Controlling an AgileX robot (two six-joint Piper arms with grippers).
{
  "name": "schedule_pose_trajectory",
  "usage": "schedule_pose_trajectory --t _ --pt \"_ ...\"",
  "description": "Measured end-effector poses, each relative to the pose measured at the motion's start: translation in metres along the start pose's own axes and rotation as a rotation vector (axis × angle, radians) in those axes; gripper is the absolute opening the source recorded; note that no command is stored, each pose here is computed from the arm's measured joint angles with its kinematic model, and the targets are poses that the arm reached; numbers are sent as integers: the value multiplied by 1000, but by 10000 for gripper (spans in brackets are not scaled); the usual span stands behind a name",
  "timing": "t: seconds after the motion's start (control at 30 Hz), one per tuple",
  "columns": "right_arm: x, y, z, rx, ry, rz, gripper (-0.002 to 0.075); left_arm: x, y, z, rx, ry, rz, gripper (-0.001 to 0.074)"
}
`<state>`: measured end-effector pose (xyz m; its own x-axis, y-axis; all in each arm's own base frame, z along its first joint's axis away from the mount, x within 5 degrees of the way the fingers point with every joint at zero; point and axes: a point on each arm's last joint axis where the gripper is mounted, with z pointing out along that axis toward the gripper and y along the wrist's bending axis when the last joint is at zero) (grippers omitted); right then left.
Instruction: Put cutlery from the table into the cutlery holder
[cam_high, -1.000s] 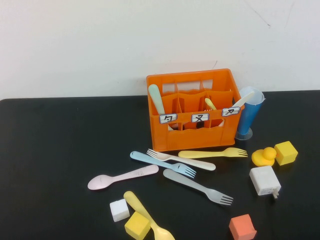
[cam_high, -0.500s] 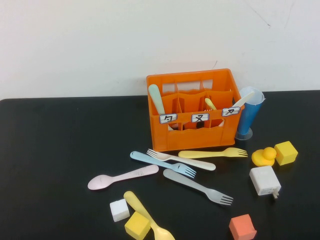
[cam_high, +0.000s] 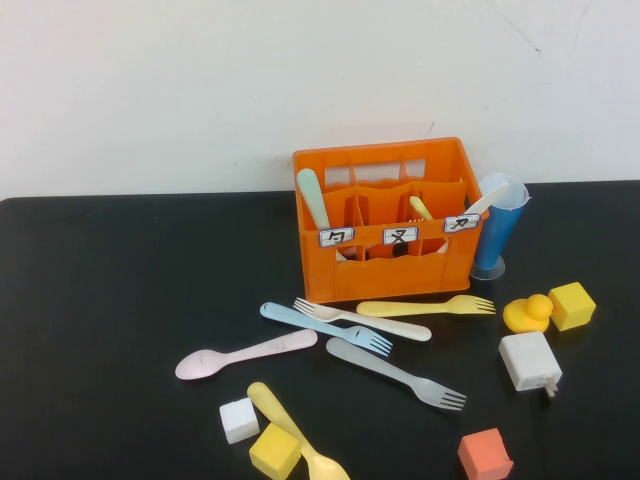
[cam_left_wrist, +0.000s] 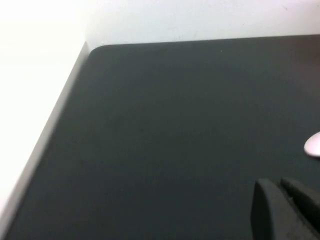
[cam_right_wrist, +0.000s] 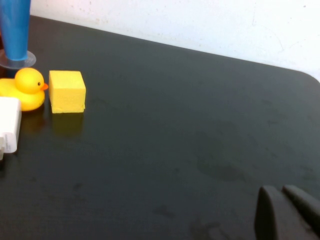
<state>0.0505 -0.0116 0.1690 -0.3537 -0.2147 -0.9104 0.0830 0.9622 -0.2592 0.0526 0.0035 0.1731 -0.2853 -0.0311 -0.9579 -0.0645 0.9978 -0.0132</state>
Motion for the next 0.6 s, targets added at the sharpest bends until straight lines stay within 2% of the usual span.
schedule_pose_trajectory --t 0.07,0.1,0.23,0.3,0.43,0.6 --pt "0 0 0 0 0 0 -3 -2 -2 0 20 -25 -77 -1" --pt "0 0 0 0 0 0 -3 -4 -4 0 45 -48 -178 -1" --pt "0 0 0 0 0 0 -3 -18 -9 -2 176 -168 -792 -1" --pt "0 0 0 0 0 0 -3 -23 -8 -3 219 -203 -1010 -1" --pt "0 0 0 0 0 0 -3 -26 -6 -4 241 -231 -1155 -1" --pt "0 0 0 0 0 0 -3 -26 -7 -4 251 -219 -1182 -1"
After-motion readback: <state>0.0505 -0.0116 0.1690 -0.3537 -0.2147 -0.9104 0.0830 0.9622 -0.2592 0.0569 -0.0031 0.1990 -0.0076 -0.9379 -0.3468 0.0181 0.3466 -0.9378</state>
